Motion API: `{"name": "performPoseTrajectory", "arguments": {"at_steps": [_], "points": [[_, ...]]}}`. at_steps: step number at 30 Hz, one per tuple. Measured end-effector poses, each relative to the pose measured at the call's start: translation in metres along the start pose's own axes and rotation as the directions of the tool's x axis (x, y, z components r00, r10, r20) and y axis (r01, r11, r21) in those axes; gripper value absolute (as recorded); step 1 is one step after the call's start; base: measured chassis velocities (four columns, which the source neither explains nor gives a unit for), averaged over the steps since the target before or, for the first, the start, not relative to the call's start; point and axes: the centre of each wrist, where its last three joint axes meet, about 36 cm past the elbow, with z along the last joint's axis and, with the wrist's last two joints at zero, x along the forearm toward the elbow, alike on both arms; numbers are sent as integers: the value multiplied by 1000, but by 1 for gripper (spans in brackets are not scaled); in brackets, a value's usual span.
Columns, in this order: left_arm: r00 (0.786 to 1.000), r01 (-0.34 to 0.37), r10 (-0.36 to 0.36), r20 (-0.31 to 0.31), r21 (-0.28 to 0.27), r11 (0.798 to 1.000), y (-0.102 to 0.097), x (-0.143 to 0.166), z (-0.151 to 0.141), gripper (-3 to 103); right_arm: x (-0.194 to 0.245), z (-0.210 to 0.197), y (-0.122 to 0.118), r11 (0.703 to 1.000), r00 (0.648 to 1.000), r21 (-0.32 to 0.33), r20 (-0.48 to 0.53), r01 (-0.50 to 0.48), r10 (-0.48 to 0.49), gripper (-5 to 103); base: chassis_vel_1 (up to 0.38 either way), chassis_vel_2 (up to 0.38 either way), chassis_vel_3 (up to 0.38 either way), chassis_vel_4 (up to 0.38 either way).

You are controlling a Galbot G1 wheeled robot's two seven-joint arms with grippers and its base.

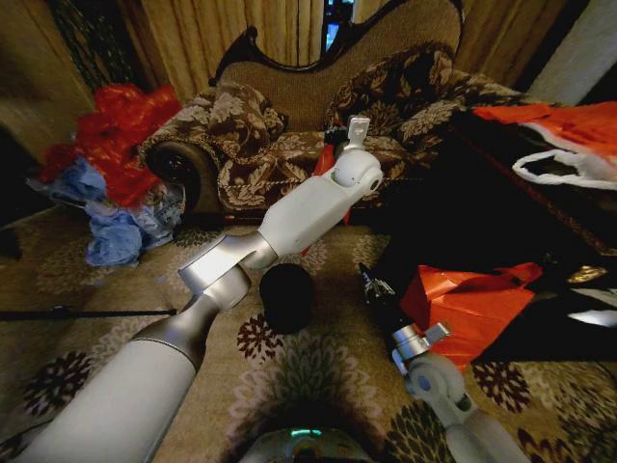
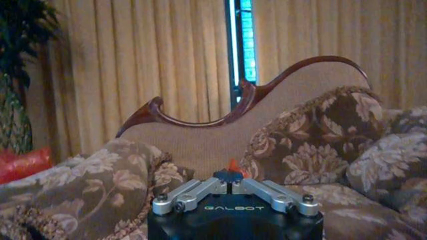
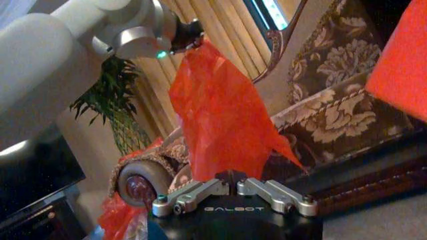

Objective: Place a garbage bag over the trash bin.

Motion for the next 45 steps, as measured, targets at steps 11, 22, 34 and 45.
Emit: {"name": "performPoseTrajectory", "arguments": {"at_steps": [11, 22, 34, 45], "points": [[989, 32, -41, -143, -63, 998, -18, 29, 27, 0, -8, 14, 11, 999, 999, -28, -3, 37, -37, 0, 0, 0, 0, 0], [985, 12, -18, -173, -36, 999, -29, 58, 17, 0, -1, 13, -3, 999, 999, -12, -9, 32, -32, 0, 0, 0, 0, 0], [987, 58, -53, -154, 26, 998, -19, 47, -27, 0, -3, 17, -5, 1000, 1000, -15, -14, 26, -26, 0, 0, 0, 0, 0], [977, 61, -62, -203, -11, 998, 19, 22, 17, 0, 3, 12, -10, 1000, 1000, 0, -16, 15, -15, 0, 0, 0, 0, 0]]}}
